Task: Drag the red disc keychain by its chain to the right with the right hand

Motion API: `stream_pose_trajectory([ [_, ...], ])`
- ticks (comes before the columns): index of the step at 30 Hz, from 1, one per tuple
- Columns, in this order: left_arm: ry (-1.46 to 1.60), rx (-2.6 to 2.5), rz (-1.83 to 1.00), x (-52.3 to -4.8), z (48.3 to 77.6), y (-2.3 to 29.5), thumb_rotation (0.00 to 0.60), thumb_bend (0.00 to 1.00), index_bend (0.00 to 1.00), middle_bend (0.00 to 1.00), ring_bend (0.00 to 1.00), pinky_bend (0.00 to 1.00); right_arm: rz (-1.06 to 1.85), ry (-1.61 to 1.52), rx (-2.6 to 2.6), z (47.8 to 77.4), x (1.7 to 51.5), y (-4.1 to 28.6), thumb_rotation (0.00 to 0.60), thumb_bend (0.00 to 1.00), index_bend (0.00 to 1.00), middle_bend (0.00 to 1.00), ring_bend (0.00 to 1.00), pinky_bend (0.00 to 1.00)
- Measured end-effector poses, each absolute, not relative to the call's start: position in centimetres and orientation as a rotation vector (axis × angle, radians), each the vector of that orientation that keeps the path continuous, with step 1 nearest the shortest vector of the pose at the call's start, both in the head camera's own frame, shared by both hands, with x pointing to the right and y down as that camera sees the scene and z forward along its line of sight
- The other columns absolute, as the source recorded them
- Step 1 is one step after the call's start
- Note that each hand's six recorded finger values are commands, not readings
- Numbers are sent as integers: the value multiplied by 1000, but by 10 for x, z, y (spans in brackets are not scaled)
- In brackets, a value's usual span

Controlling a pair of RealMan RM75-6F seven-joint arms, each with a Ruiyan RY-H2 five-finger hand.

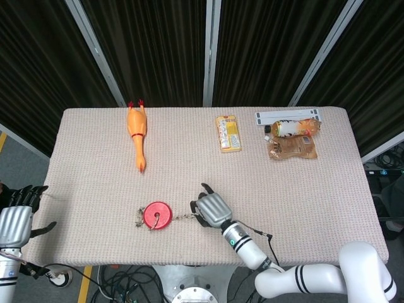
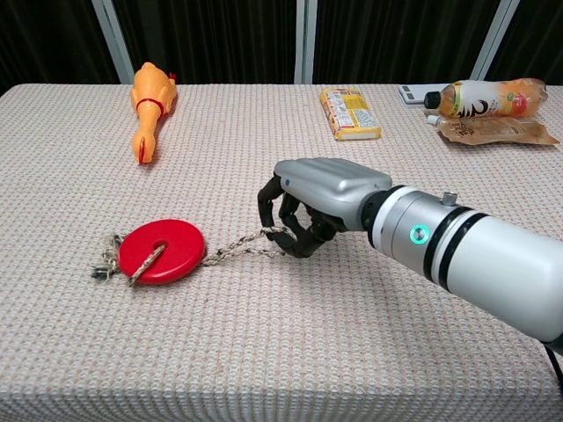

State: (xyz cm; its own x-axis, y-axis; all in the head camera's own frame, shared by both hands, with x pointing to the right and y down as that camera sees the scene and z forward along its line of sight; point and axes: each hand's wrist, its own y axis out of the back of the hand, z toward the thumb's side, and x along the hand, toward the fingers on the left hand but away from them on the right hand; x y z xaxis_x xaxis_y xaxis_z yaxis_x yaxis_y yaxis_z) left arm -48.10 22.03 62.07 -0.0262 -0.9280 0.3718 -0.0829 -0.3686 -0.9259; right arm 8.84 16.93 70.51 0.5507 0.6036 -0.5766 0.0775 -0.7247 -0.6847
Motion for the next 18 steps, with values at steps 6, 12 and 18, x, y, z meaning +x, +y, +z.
stream_pose_trajectory([
  [6, 1095, -1529, -1476, -480, 620, 220, 600, 21, 172, 173, 97, 144, 1126, -624, -2171, 699, 103, 162, 600, 644, 946, 913, 434, 0],
  [12, 1096, -1534, -1475, -479, 620, 219, 600, 21, 172, 173, 97, 145, 1122, -687, -2149, 686, 129, 156, 600, 653, 981, 936, 455, 0],
  [18, 1091, -1535, -1468, -476, 620, 218, 600, 21, 172, 173, 97, 144, 1147, -780, -2103, 668, 176, 150, 600, 656, 989, 944, 455, 0],
])
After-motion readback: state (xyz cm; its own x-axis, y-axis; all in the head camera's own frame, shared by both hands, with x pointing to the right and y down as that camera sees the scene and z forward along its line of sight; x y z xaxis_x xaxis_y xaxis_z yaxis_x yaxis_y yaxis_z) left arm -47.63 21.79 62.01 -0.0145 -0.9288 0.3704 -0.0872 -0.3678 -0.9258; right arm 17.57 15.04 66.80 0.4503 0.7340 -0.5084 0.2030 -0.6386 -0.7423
